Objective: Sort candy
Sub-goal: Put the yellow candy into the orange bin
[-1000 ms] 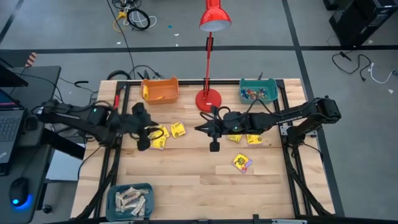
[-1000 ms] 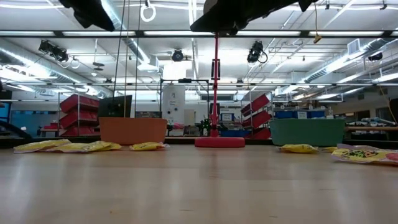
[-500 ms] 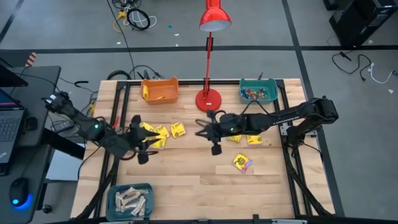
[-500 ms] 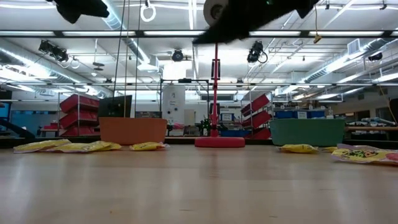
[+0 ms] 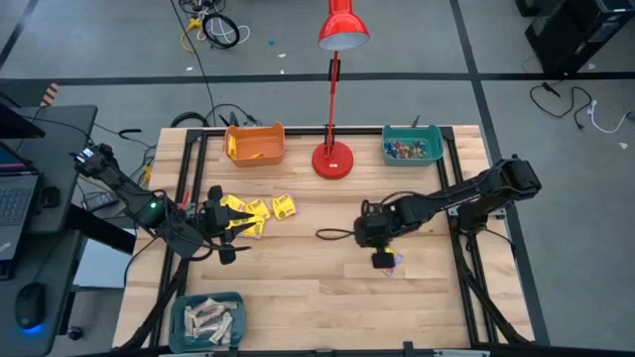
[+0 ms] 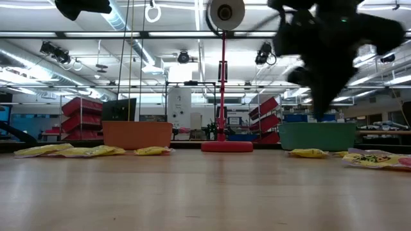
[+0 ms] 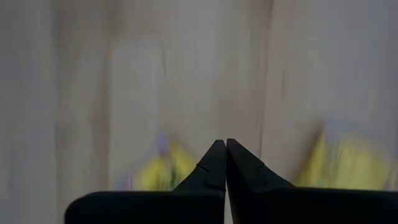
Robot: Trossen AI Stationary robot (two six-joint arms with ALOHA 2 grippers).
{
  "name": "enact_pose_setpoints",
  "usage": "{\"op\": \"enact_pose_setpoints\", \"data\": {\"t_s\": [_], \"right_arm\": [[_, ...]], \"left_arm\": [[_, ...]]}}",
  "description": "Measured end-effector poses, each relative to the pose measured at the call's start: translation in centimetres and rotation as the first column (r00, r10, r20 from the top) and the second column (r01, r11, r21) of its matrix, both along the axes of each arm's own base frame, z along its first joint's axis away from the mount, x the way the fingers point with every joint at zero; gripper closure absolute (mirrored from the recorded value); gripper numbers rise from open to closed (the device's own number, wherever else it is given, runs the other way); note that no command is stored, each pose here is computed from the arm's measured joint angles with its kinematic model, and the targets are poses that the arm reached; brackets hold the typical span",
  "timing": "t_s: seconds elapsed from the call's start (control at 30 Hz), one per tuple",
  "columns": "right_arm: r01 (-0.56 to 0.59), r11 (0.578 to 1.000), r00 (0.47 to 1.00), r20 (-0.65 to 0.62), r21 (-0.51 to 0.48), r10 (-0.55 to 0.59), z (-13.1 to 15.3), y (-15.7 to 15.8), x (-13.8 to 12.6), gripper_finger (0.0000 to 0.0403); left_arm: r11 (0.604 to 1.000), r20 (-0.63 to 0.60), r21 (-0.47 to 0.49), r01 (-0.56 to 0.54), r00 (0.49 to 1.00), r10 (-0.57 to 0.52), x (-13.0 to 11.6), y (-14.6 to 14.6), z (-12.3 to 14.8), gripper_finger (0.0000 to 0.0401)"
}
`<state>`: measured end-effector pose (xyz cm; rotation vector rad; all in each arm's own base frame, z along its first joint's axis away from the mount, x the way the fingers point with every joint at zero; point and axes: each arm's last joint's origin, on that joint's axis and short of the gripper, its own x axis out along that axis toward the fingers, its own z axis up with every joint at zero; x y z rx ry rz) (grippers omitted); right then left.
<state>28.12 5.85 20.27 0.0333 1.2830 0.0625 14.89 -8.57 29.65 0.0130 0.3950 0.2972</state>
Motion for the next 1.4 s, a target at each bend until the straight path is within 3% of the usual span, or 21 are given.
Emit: {"op": "enact_pose_setpoints", "data": {"t_s": [0.1,0.2,0.4,0.77,0.97,1.2,1.4], "right_arm": [[0.045,0.999,0.981,-0.188,-0.011,-0.047,-0.4,0.2,-1.8,0.0403],[0.043,0.998,0.958,-0.282,-0.044,-0.054,-0.4,0.6,-3.0,0.0401],[0.099,0.993,0.958,-0.264,-0.061,-0.112,-1.0,0.9,-3.1,0.0378],[0.176,0.983,0.952,-0.245,-0.054,-0.184,-3.5,1.4,-4.1,0.0277],[0.198,0.98,0.956,-0.212,-0.034,-0.201,-4.7,1.4,-4.3,0.0249],[0.199,0.98,0.961,-0.19,-0.021,-0.199,-6.1,1.2,-4.8,0.0259],[0.199,0.979,0.961,-0.187,-0.032,-0.202,-6.4,1.1,-5.0,0.0333]], "left_arm": [[1.0,-0.002,0.002,0.0,1.0,0.0,0.0,0.0,0.0,0.0311],[1.0,-0.007,0.006,0.0,1.0,0.0,0.0,0.0,-0.1,0.0311],[1.0,-0.009,0.007,0.001,1.0,-0.001,0.0,0.0,-0.1,0.0311],[1.0,-0.027,0.021,0.001,1.0,0.0,-0.1,0.1,-0.2,0.0311],[1.0,-0.026,0.023,-0.002,1.0,0.002,-0.1,0.1,-0.2,0.0311],[1.0,-0.025,0.023,-0.002,1.0,0.003,-0.1,0.1,-0.2,0.0311],[1.0,-0.025,0.022,-0.003,1.0,0.003,-0.1,0.1,-0.2,0.0311]]}}
